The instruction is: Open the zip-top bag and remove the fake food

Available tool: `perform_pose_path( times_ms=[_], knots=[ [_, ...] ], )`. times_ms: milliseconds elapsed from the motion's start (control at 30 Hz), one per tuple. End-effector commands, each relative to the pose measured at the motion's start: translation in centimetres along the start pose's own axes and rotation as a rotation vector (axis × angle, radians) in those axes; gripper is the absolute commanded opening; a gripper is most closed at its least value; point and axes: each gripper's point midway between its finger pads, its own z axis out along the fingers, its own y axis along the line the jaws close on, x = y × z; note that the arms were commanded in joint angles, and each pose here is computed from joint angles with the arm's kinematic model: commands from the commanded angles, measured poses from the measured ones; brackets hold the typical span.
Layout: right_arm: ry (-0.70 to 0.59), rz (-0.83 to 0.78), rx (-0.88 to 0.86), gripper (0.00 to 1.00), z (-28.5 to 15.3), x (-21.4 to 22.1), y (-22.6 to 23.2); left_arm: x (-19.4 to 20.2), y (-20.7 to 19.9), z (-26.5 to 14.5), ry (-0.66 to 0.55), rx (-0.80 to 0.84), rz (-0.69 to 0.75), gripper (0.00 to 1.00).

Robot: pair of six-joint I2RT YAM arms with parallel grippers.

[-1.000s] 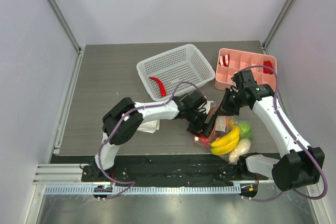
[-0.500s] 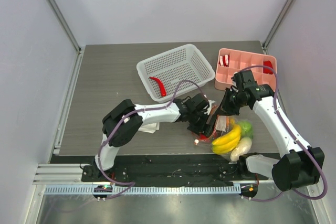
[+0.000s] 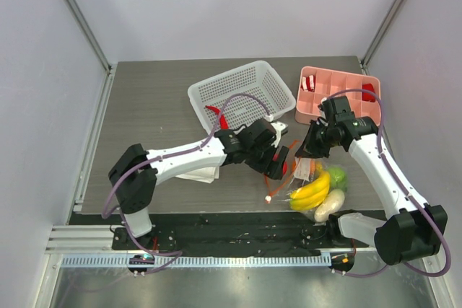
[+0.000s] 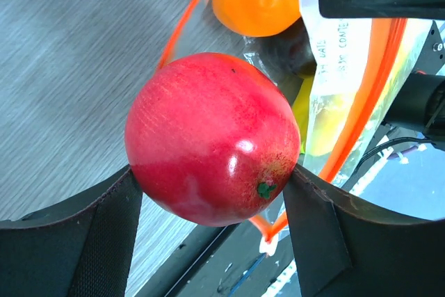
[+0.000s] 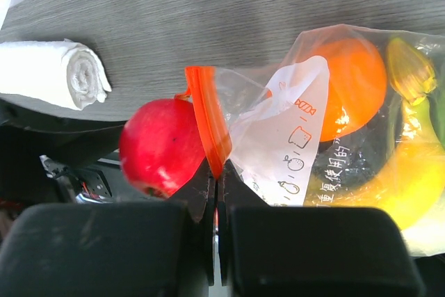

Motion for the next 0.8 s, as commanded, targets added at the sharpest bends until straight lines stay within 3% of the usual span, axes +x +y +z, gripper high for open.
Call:
perform_pose_path(
  times_ms=[0,133,367,500,567,767],
  knots=[
    [-0.062,-0.031,-0.029,0.01,-0.7,-1.2,0.8,-1.9,0.5,-2.3,-0.057,-0.023,0.033,0.00],
    [-0.071,-0.027,-0.025,0.01,-0.8,-1.9,1.2,-4.3,2.0,-4.3,-0.116,-0.027,-0.008,0.00],
    [-0.055,-0.010,-0.018,0.01,-0.2,-2.2,1.2,-13.2,8.7,-9.9,-0.294,-0.052,-0.146,0.00],
    [-0.061,-0.010,-0.030,0.01,-0.7,-2.7,1.9,-17.3,14.3,-9.5,-0.316,-0.128,-0.266,0.00],
    [-0.065,-0.012,-0.040,0.01,-1.0,-3.3,2.5,-17.2,16.8,-8.6,-0.255,-0.173,-0.338,0.00],
    [-0.076,-0.003,-0.061,0.01,-1.4,-4.6,3.7,-20.0,23.6,-5.6,-0.254,-0.232,-0.458,0.01]
  ],
)
